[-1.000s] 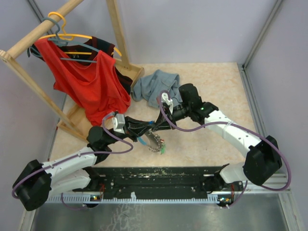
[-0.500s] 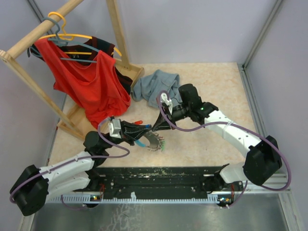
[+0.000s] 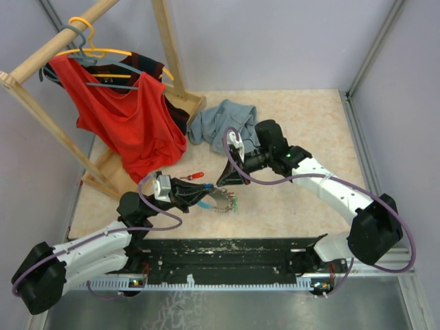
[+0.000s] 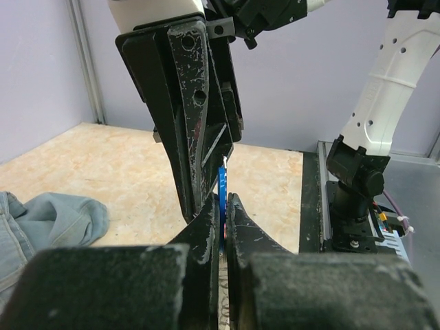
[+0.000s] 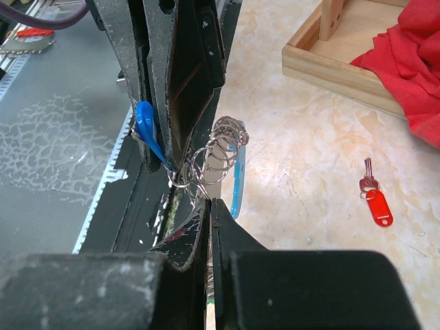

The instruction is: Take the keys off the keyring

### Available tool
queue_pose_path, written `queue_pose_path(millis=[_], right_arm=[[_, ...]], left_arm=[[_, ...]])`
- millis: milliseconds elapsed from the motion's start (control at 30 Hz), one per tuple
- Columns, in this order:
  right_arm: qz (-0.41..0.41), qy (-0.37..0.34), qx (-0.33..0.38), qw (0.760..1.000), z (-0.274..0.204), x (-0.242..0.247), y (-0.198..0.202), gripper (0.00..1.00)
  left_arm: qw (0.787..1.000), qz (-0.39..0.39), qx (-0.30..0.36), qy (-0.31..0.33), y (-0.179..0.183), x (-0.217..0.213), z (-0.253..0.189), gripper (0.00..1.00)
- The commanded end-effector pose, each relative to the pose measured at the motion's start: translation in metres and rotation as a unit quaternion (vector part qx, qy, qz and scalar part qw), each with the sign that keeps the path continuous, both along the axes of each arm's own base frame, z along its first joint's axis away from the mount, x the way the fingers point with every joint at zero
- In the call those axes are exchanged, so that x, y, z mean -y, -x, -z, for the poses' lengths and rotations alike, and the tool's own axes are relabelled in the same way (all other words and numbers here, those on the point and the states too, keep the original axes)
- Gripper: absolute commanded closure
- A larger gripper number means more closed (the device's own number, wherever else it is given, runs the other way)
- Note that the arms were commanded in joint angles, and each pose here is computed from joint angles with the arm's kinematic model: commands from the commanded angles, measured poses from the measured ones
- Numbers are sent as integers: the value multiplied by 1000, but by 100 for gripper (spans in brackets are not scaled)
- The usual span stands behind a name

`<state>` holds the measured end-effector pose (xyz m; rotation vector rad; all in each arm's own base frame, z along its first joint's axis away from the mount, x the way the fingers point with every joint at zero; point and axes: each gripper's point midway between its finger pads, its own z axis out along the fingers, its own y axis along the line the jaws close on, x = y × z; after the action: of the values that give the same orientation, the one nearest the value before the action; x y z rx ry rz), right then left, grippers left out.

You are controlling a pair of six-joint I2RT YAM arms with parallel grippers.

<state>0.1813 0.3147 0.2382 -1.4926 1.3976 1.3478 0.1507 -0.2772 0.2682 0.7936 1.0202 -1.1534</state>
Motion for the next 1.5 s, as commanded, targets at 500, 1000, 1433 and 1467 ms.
queue_pose_path(millis=[500,1000,1433,1467], right_arm=[[-44,-40,33,998,-14,2,9,100],[-93,-56,23,994,-24,6,26,81],[-75,-50,13,996,-25,2,17,76],[-72,-49,12,996,-24,2,15,76]], left_arm=[[999,-29,29,29,-10,-3,-43,100],[998,-6,43,38,-8,5,-58,100],[999,12,36,38,-5,9,-59,100],[999,13,36,39,-4,9,-59,100]])
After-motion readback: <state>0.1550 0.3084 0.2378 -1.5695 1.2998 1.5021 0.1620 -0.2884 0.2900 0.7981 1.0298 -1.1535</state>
